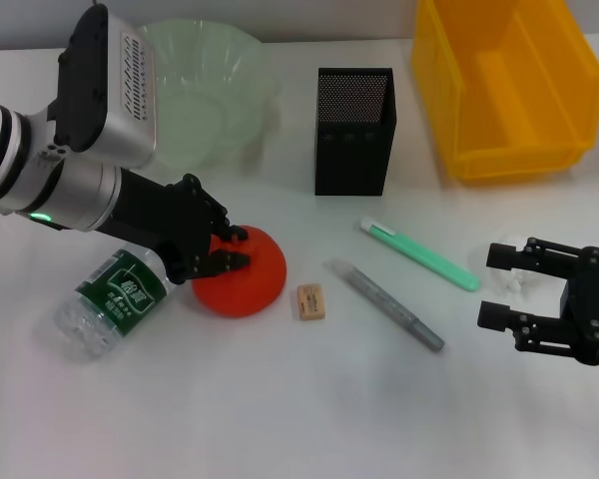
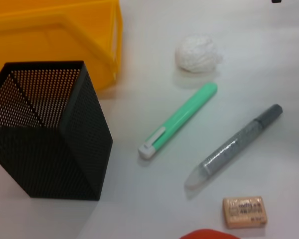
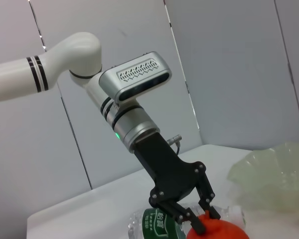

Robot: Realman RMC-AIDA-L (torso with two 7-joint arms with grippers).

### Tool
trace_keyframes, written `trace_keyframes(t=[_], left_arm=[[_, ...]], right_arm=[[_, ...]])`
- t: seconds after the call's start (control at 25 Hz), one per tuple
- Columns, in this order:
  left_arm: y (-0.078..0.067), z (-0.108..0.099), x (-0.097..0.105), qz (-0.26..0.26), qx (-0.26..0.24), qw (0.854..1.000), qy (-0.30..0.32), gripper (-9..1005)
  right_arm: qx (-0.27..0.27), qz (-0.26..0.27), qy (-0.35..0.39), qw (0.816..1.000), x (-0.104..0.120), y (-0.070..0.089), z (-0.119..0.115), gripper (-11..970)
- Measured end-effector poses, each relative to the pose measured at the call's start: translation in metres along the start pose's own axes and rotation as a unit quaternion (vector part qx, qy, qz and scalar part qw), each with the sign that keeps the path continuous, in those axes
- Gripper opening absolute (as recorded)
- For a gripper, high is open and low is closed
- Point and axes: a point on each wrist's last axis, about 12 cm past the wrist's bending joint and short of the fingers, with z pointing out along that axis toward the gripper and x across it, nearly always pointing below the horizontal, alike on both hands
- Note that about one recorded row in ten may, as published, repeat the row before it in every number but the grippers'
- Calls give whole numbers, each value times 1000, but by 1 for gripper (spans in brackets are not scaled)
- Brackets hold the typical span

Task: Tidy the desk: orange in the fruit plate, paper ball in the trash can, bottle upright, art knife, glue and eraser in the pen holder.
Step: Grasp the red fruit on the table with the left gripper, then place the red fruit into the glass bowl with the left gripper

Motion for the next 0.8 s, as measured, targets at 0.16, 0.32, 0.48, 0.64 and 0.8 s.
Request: trace_keyframes(t=[0.16, 0.32, 0.48, 0.64, 0.8], left_arm=[[0, -1, -3, -11, -2, 1000, -18, 240], [-1, -3, -3, -18, -6, 999, -40, 229], [-1, -3, -2, -21, -10, 999, -43, 214], [-1, -7, -5, -23, -21, 997, -66, 199], [3, -24, -8, -32, -57, 991, -113, 184]], right_arm=[[1, 1, -1, 1000, 0, 0, 0, 748], [2, 1, -2, 1000, 0, 0, 0, 748], [2, 2, -2, 1000, 1, 0, -1, 748], [4, 3, -1, 1000, 1, 1, -1, 748], [5, 3, -2, 1000, 2, 1, -2, 747]])
